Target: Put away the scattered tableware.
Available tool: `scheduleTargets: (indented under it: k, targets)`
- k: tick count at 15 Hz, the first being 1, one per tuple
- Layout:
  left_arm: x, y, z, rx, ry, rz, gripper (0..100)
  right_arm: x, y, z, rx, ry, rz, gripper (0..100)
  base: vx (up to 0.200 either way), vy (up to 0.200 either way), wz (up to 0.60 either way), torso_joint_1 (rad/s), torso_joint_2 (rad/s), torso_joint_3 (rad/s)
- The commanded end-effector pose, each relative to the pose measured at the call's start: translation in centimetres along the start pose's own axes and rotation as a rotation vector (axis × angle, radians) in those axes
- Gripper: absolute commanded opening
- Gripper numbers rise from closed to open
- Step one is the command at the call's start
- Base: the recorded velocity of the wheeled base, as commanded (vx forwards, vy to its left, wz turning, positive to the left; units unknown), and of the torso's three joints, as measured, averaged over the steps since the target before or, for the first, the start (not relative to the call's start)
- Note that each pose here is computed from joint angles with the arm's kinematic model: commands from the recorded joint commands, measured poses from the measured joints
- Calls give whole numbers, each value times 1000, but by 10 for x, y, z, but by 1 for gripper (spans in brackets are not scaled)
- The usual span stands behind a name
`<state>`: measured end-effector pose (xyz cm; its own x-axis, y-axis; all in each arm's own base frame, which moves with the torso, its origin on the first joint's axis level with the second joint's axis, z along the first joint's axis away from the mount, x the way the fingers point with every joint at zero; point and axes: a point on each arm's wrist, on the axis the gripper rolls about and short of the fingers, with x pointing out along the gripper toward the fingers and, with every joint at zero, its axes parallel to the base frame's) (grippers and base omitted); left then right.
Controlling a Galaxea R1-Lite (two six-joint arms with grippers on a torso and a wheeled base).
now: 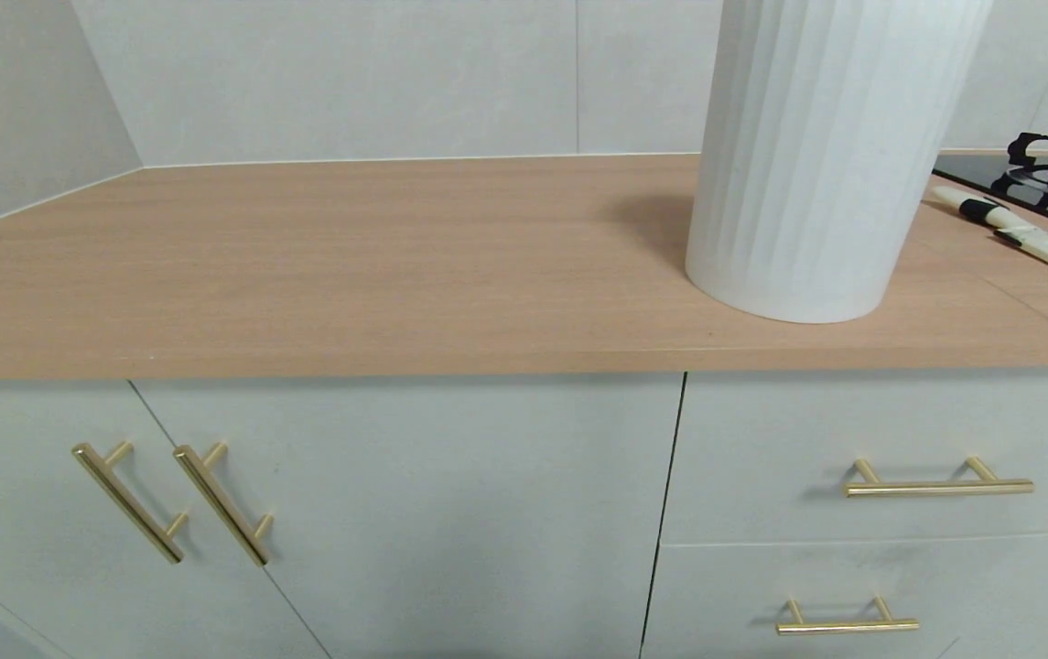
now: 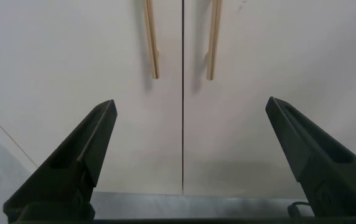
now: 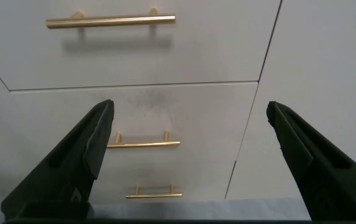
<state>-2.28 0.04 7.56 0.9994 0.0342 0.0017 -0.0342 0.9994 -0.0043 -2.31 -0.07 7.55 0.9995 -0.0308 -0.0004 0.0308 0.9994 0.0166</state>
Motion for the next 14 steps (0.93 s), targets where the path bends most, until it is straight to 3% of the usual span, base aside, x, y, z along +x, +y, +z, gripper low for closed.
scheduleTargets:
  k: [1, 4, 11, 14]
  targets:
    - [0, 0, 0, 0, 0, 1, 100, 0, 0, 0, 0, 1, 0, 100, 0, 0, 0, 0, 0, 0]
    - [0, 0, 0, 1, 0, 1, 100, 0, 0, 0, 0, 3, 0, 100, 0, 0, 0, 0, 0, 0]
    - [0, 0, 0, 0, 0, 1, 100, 0, 0, 0, 0, 1, 0, 100, 0, -200, 0, 0, 2, 4]
    - [0, 0, 0, 0, 0, 3, 100, 0, 0, 0, 0, 3, 0, 100, 0, 0, 0, 0, 0, 0]
